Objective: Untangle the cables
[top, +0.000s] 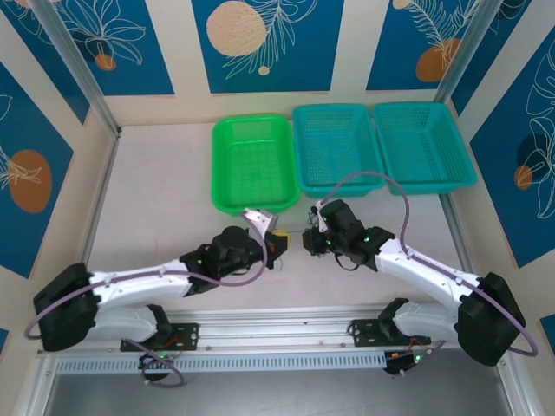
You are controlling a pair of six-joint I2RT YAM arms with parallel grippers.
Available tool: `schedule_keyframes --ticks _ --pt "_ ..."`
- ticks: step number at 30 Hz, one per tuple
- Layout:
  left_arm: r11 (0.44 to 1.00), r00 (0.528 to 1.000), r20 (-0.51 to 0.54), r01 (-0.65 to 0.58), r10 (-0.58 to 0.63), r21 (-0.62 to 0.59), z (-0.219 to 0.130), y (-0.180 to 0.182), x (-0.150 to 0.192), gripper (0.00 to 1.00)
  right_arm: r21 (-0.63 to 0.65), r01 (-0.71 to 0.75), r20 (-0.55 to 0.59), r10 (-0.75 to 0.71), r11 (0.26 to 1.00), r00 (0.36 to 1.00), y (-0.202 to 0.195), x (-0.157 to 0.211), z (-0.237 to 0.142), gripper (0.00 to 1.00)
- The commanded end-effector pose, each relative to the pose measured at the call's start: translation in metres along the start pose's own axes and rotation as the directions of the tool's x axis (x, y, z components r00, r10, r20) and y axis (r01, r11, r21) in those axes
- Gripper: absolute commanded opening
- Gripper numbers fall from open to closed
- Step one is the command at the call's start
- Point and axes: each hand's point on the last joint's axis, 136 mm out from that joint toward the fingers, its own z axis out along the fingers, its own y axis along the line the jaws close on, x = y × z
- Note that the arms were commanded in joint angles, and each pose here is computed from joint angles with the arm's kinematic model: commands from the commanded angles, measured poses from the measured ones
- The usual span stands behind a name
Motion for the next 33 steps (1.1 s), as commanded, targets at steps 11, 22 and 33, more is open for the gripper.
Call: schedule_keyframes --ticks 11,22,33 --pt "0.986 0.964 0.262 0.013 0.033 -0.169 -0.097 0.022 -0.099 0.0 0.399 -0.317 -0.027 0.357 0.86 0.934 -0.108 0.044 0.009 0.33" --pt "0.926 0.968 0.252 0.087 0.008 -0.366 -0.134 0.072 -0.091 0.0 0.41 -0.451 0.041 0.478 0.793 0.877 -0.126 0.055 0.006 0.0" --pt "0.951 0.99 0.043 0.142 -0.135 -0.274 -0.085 0.077 -0.027 0.0 0.077 -0.304 -0.061 0.308 0.95 0.949 -0.049 0.023 0.001 0.26"
